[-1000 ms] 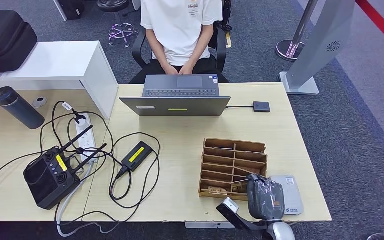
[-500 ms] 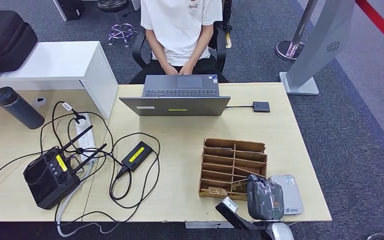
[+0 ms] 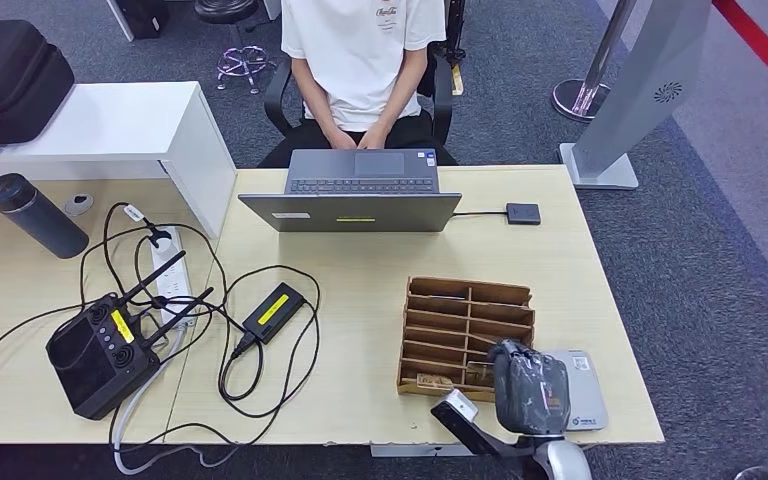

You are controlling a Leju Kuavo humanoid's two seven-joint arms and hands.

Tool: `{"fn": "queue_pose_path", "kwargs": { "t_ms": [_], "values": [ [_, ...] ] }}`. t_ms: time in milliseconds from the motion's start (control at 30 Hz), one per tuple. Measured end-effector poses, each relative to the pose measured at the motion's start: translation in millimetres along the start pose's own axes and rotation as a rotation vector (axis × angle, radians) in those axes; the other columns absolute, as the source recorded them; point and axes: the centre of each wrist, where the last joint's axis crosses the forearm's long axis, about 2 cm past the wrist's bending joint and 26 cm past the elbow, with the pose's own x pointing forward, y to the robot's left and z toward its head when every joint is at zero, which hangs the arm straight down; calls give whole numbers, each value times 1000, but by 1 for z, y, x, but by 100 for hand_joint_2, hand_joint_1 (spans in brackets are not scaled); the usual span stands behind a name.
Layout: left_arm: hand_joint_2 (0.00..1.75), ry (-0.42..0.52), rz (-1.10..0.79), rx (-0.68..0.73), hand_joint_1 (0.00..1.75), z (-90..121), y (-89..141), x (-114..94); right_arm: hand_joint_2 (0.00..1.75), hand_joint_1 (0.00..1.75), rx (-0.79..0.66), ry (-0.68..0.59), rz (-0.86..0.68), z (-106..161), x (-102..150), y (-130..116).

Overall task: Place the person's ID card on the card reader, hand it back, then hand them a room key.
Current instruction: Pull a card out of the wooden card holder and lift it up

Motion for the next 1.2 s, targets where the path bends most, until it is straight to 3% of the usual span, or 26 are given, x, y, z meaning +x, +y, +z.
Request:
{"fn": "queue_pose_path", "kwargs": {
  "t_ms": [433, 567, 933, 1200],
  "values": [
    [175, 0, 0, -1, 0, 0, 0, 0, 175, 175, -23, -11, -5, -4, 0, -4],
    [175, 1, 2, -1, 0, 0, 0, 0, 175, 0, -33, -26, -15, -3, 1, -6],
    [175, 3, 8, -5, 0, 1, -2, 0, 175, 0, -89, -53, -31, -3, 10, -20],
    [175, 7, 15, -4, 0, 0, -1, 0, 175, 0, -175, -63, -25, -8, 17, -43]
  ]
}}
